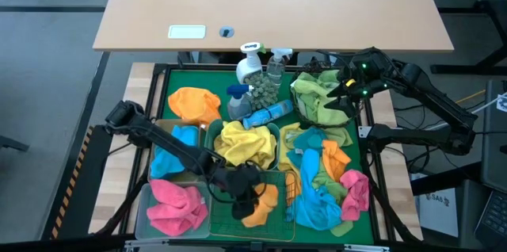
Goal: Sort microfiber towel by color & place in baskets
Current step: Put the orange microfiber towel into the gold wire basket
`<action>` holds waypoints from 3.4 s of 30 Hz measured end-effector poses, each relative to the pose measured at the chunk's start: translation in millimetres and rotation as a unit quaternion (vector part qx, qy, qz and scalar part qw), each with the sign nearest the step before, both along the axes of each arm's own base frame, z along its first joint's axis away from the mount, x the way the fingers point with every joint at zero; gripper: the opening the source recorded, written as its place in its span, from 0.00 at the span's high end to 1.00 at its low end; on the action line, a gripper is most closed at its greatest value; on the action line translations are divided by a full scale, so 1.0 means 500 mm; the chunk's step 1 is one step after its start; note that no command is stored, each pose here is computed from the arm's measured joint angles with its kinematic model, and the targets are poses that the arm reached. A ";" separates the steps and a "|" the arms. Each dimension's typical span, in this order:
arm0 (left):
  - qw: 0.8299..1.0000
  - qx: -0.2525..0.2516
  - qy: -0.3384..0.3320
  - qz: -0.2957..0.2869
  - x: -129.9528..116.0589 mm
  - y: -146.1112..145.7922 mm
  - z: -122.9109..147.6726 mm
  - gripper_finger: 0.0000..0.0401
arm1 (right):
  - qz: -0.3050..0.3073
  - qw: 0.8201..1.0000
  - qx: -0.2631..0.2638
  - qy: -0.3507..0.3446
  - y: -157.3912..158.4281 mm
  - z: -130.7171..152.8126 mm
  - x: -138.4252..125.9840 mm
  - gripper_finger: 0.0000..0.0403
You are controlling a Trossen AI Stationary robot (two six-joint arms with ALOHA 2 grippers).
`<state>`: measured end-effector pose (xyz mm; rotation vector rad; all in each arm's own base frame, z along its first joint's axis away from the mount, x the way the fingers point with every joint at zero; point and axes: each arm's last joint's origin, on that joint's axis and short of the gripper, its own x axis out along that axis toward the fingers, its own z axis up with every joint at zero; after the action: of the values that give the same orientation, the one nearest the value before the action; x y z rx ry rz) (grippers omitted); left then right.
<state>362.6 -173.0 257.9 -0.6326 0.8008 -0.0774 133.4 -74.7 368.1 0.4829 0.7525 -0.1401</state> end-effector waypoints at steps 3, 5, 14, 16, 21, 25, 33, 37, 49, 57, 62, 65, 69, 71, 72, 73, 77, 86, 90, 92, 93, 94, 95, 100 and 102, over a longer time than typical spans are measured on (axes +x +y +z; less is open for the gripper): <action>1.000 -0.017 0.023 0.003 -0.002 0.003 -0.005 0.72 | -0.001 1.000 0.001 0.001 0.000 0.000 0.000 0.32; 0.999 -0.022 0.023 -0.001 -0.002 0.003 -0.004 0.68 | 0.000 1.000 0.001 0.001 0.000 0.000 0.000 0.32; 0.999 -0.040 0.005 -0.037 -0.001 0.019 0.020 0.63 | 0.006 1.000 0.020 -0.001 0.003 -0.001 -0.001 0.32; 0.999 -0.021 -0.016 -0.044 -0.004 0.023 0.032 0.63 | 0.019 0.998 0.056 -0.008 0.008 -0.001 -0.002 0.32; 0.996 0.016 -0.059 -0.057 -0.010 0.054 0.068 0.63 | 0.044 0.994 0.102 0.013 0.037 -0.005 0.000 0.32; 0.991 0.064 -0.096 -0.066 -0.023 0.083 0.104 0.63 | 0.012 0.994 0.082 0.067 0.070 -0.010 0.006 0.32; 0.977 0.154 -0.130 -0.064 -0.072 0.169 0.177 0.63 | -0.027 0.991 0.059 0.117 0.161 -0.021 0.031 0.32; 0.971 0.197 -0.133 -0.040 -0.103 0.218 0.209 0.63 | -0.072 0.986 0.036 0.144 0.203 -0.048 0.041 0.32; 0.953 0.264 -0.148 -0.031 -0.125 0.284 0.237 0.63 | -0.162 0.961 -0.015 0.225 0.304 -0.164 0.078 0.32; 0.953 0.272 -0.130 -0.014 -0.125 0.314 0.232 0.63 | -0.163 0.942 -0.065 0.288 0.343 -0.225 0.118 0.32; 0.954 0.273 -0.125 -0.006 -0.125 0.325 0.232 0.63 | -0.162 0.925 -0.082 0.335 0.354 -0.260 0.135 0.35; 0.954 0.273 -0.125 -0.005 -0.125 0.326 0.232 0.63 | -0.162 0.915 -0.091 0.357 0.355 -0.268 0.135 0.44; 0.954 0.273 -0.125 -0.006 -0.125 0.326 0.232 0.63 | -0.161 0.909 -0.091 0.373 0.354 -0.269 0.131 0.63; 0.954 0.273 -0.123 -0.006 -0.125 0.326 0.231 0.63 | -0.159 0.909 -0.088 0.376 0.355 -0.269 0.131 0.75; 0.953 0.275 -0.123 -0.007 -0.125 0.326 0.231 0.63 | -0.158 0.909 -0.086 0.377 0.355 -0.270 0.131 0.81; 0.952 0.280 -0.125 -0.009 -0.127 0.328 0.233 0.63 | -0.156 0.908 -0.085 0.378 0.355 -0.270 0.131 0.88; 0.948 0.287 -0.138 -0.004 -0.150 0.336 0.253 0.63 | -0.131 0.910 -0.086 0.383 0.357 -0.257 0.134 0.96; 0.941 0.297 -0.160 0.015 -0.232 0.352 0.304 0.63 | -0.088 0.953 -0.089 0.276 0.369 -0.092 0.166 0.98; 0.942 0.298 -0.155 0.014 -0.258 0.352 0.312 0.63 | -0.082 0.977 -0.087 0.176 0.368 0.010 0.174 0.97; 0.942 0.303 -0.145 0.012 -0.268 0.352 0.312 0.63 | -0.079 0.985 -0.092 0.126 0.364 0.058 0.173 0.98; 0.940 0.309 -0.141 0.011 -0.272 0.353 0.312 0.63 | -0.078 0.987 -0.094 0.101 0.362 0.080 0.172 0.99; 0.938 0.317 -0.139 0.013 -0.276 0.354 0.313 0.63 | -0.075 0.990 -0.094 0.076 0.361 0.100 0.172 0.99; 0.936 0.324 -0.136 0.016 -0.277 0.355 0.313 0.63 | -0.072 0.992 -0.092 0.052 0.359 0.121 0.171 0.99; 0.930 0.348 -0.118 0.029 -0.279 0.358 0.309 0.63 | -0.025 0.994 -0.078 -0.066 0.365 0.194 0.181 0.99; 0.929 0.349 -0.117 0.031 -0.277 0.360 0.305 0.63 | 0.008 0.991 -0.066 -0.114 0.373 0.214 0.191 0.99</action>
<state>224.3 7.1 410.3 0.0310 0.5217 0.1831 228.8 111.8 475.3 0.3598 0.5186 -0.1163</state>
